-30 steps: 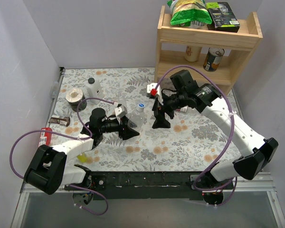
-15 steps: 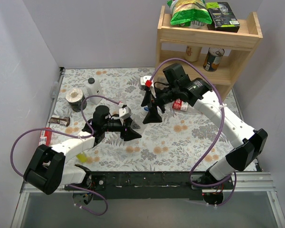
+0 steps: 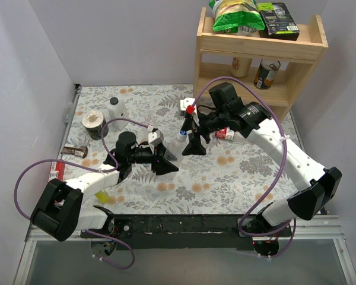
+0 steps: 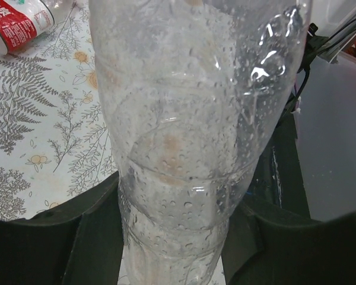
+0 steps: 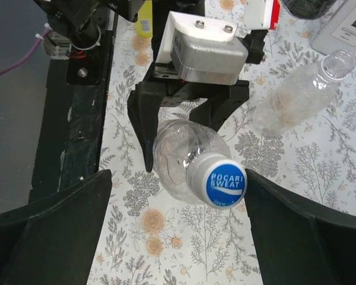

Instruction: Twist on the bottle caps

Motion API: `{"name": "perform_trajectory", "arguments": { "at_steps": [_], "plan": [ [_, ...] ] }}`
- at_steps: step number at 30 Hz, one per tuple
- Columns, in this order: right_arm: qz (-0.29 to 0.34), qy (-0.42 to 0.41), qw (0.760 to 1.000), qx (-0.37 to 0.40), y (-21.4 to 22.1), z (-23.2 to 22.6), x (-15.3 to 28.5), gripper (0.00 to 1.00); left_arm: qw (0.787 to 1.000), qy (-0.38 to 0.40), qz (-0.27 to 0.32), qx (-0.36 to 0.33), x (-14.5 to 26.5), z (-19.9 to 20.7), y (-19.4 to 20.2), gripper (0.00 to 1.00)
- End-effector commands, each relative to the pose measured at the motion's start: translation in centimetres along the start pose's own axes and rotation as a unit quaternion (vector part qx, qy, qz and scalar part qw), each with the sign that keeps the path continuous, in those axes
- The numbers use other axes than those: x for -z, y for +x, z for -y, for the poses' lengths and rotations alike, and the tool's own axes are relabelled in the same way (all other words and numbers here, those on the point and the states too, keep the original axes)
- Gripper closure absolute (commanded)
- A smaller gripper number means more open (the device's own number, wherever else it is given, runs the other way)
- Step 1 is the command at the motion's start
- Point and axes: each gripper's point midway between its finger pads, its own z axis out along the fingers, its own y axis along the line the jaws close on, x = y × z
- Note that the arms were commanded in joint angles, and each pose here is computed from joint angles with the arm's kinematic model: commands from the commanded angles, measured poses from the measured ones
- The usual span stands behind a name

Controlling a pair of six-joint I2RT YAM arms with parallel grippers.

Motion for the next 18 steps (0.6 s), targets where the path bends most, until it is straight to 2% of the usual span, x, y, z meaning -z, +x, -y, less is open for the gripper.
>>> {"name": "perform_trajectory", "arguments": {
  "at_steps": [1,6,9,12,13,15,18],
  "plan": [
    [-0.017,-0.008,1.000,-0.025,1.1,-2.6,1.2,0.04,0.997,-0.059,0.038,0.029,0.9,-2.5,-2.0,1.00],
    [-0.041,0.016,0.998,-0.037,2.3,-2.6,1.9,0.04,0.995,-0.078,0.050,0.044,1.3,-3.9,-3.1,1.00],
    [-0.051,0.042,0.997,-0.050,2.4,-1.7,3.1,0.05,0.996,-0.081,0.027,0.032,1.2,-4.4,-3.6,1.00],
    [-0.027,0.051,0.995,-0.077,1.5,0.1,4.5,0.06,0.996,-0.086,-0.011,0.025,1.5,-4.7,-2.8,1.00],
    [-0.019,0.046,0.995,-0.081,1.2,0.5,4.7,0.09,0.997,-0.076,-0.017,0.000,1.4,-4.6,-3.9,1.00],
    [-0.005,0.063,0.996,-0.058,-0.4,2.4,5.4,0.10,0.997,-0.062,-0.050,-0.014,1.7,-4.2,-3.3,1.00],
    [0.015,0.071,0.996,0.044,-2.8,3.7,6.1,0.10,0.996,-0.026,-0.074,-0.044,2.2,-2.5,-3.0,1.00]
  ]
}}
